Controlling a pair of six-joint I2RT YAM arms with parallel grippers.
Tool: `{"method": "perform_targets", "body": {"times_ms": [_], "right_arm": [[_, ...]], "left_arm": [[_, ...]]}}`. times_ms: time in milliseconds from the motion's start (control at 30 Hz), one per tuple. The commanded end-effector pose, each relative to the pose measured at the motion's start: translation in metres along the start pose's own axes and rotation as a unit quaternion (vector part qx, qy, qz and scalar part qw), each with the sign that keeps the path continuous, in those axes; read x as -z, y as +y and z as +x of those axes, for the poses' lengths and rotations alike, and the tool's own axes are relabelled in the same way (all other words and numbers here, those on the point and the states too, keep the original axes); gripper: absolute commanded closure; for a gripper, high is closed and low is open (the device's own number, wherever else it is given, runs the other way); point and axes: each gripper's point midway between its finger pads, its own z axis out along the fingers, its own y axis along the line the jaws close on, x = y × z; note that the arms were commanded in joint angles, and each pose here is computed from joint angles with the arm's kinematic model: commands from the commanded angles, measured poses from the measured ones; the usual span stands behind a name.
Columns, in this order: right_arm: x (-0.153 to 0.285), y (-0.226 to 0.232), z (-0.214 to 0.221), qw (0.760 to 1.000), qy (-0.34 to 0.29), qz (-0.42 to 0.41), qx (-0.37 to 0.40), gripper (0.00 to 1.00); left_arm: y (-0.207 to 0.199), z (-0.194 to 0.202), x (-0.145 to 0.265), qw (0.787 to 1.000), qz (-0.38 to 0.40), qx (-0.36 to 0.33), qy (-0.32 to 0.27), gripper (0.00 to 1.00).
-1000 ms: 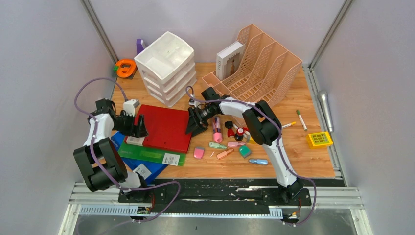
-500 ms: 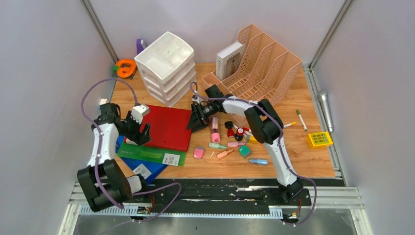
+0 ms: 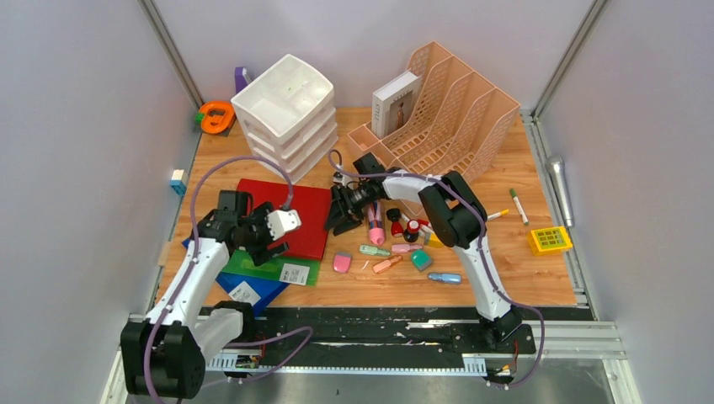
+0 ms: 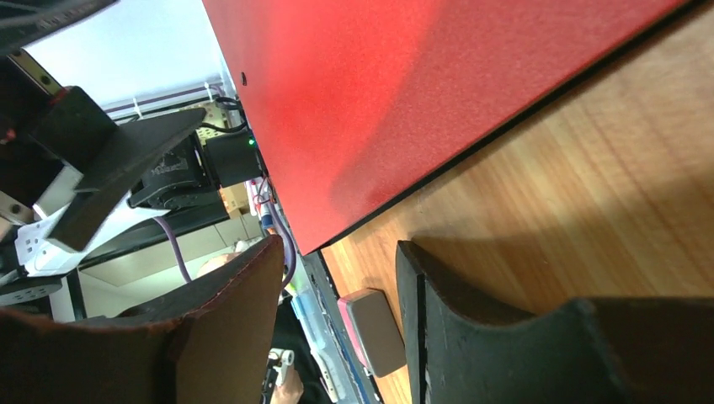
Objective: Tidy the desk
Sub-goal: Pick up the folder from the center of the board.
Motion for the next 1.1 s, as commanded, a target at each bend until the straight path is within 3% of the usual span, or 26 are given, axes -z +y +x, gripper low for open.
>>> {"method": "perform_targets", "body": {"times_ms": [0, 233, 500, 833, 1067], "right_arm": [[-0.008, 0.01, 0.004, 1.0, 0.001, 0.009, 0.03, 0.46], [-0.016, 0.01, 0.007, 1.0, 0.007, 0.007, 0.024, 0.46], [-0.017, 0.022, 0.006, 0.999, 0.016, -0.026, 0.013, 0.53], [-0.021, 0.016, 0.006, 1.0, 0.016, -0.027, 0.002, 0.56], [-0.021, 0.01, 0.009, 1.0, 0.013, -0.013, -0.007, 0.53]], "left_arm": [[0.007, 0.001, -0.009, 0.996, -0.034, -0.077, 0.022, 0.1], [0.001, 0.02, -0.034, 0.99, -0.042, -0.119, 0.059, 0.15], [-0.006, 0.023, -0.048, 0.989, -0.048, -0.13, 0.051, 0.25], [-0.014, 0.014, -0.055, 0.992, -0.044, -0.111, 0.034, 0.28], [-0.013, 0.011, -0.051, 0.994, -0.05, -0.091, 0.032, 0.26]]}}
